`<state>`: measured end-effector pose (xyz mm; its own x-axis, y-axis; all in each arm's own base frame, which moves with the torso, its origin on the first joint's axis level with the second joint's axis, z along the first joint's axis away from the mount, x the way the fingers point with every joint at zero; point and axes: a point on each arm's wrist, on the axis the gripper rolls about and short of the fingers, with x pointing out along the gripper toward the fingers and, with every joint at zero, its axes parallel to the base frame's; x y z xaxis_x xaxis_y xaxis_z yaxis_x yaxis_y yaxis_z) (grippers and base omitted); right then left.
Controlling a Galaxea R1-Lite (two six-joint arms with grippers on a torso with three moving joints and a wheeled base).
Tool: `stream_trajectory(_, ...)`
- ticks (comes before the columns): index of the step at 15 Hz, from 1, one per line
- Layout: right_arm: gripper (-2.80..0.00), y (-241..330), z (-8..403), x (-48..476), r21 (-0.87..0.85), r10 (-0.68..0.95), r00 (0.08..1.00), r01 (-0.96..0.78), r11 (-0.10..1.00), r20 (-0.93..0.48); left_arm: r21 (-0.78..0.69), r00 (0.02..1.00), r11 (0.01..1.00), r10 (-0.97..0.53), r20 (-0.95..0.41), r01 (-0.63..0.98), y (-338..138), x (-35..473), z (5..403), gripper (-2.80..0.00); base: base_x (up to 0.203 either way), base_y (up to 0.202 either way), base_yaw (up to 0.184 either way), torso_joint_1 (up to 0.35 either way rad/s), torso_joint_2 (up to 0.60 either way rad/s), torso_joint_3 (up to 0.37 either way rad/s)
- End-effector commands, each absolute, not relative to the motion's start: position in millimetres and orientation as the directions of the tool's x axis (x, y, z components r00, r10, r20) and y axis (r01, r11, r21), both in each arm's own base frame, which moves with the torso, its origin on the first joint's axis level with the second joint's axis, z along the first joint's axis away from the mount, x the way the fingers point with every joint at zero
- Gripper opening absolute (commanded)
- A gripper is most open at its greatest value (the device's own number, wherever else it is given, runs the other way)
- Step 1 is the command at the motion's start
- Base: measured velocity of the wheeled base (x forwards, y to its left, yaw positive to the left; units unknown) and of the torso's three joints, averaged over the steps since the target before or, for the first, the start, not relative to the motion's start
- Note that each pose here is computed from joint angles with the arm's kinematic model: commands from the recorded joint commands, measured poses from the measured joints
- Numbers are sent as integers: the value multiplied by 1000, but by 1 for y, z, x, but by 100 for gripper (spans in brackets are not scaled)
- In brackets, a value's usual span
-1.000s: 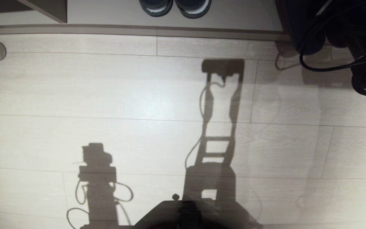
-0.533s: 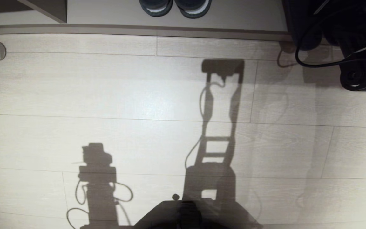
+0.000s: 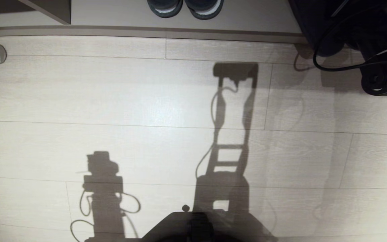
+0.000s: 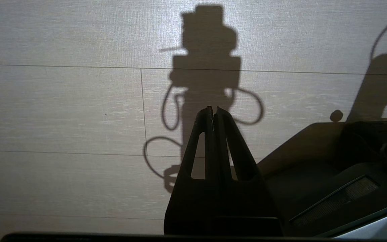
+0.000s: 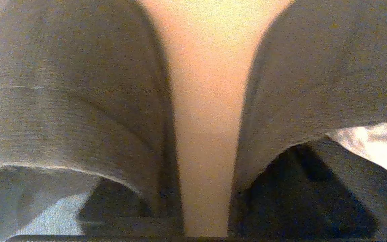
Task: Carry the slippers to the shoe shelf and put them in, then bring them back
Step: Place the slippers into the shoe cabinet
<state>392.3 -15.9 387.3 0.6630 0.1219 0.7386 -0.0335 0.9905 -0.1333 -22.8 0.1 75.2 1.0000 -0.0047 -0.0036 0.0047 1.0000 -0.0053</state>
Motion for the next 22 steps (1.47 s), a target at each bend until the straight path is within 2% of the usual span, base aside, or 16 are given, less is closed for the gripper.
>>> stream_trajectory(1,0,-15,395,384,-137,124,648,-32,990,752,-6,1000,1000,-5,-5,5,0,-23,75,-280,0,0,0,0,0,0)
stream_trajectory(8,0,-14,407,361,-134,124,681,-39,990,722,-6,1000,1000,-5,-5,5,0,-23,75,-280,0,0,0,0,0,0)
stream_trajectory(14,0,-12,381,348,-132,125,769,-54,990,627,-6,1000,1000,-5,-5,5,0,-23,75,-280,0,0,0,0,0,0)
stream_trajectory(18,0,-9,379,319,-149,137,792,-59,987,594,-6,1000,1000,-5,-3,5,0,-23,75,-280,0,0,0,0,0,0)
stream_trajectory(22,0,12,370,315,-178,202,803,-122,976,560,-6,1000,1000,-5,-3,5,0,-23,75,-280,0,0,0,0,0,0)
